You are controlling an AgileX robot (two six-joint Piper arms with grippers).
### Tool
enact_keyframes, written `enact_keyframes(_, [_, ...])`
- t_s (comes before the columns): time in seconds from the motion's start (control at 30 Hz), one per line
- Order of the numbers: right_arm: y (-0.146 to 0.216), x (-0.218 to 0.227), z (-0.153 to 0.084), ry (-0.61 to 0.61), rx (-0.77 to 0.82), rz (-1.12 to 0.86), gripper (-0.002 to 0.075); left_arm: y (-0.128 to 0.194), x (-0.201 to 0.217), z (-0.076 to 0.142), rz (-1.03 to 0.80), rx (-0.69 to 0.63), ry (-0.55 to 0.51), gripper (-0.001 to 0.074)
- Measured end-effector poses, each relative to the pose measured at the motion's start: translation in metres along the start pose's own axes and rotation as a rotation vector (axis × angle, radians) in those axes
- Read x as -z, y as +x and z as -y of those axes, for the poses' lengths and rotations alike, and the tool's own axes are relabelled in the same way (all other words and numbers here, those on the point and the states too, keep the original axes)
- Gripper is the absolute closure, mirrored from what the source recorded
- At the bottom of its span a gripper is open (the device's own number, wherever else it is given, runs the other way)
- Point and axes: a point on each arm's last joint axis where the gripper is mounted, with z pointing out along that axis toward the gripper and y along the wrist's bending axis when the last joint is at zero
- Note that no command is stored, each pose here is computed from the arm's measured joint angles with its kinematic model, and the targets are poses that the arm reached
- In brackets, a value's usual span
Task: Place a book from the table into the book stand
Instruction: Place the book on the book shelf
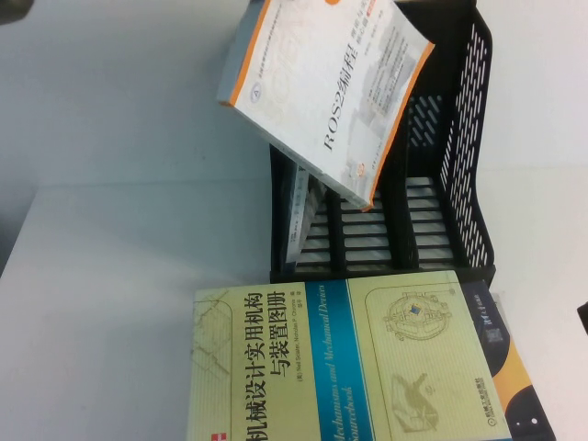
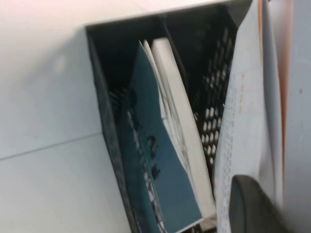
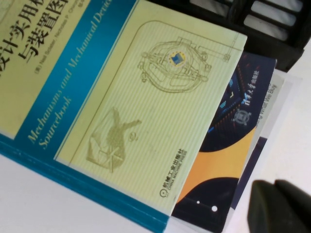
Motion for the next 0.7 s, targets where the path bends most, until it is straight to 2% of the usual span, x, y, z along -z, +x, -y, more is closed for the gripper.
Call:
enact_keyframes(0.47, [-0.002, -0.011, 0.001, 0.002, -0.014, -0.036, 0.0729, -0.001, 0.003, -0.003, 0.013, -0.001, -0.017, 0.0628])
enact_keyframes(0.7, [-0.002, -0.011, 0.001, 0.002, -0.02, -0.036, 0.0729, 0.006, -0.026, 0.005, -0.064, 0.01, 0.028, 0.0628])
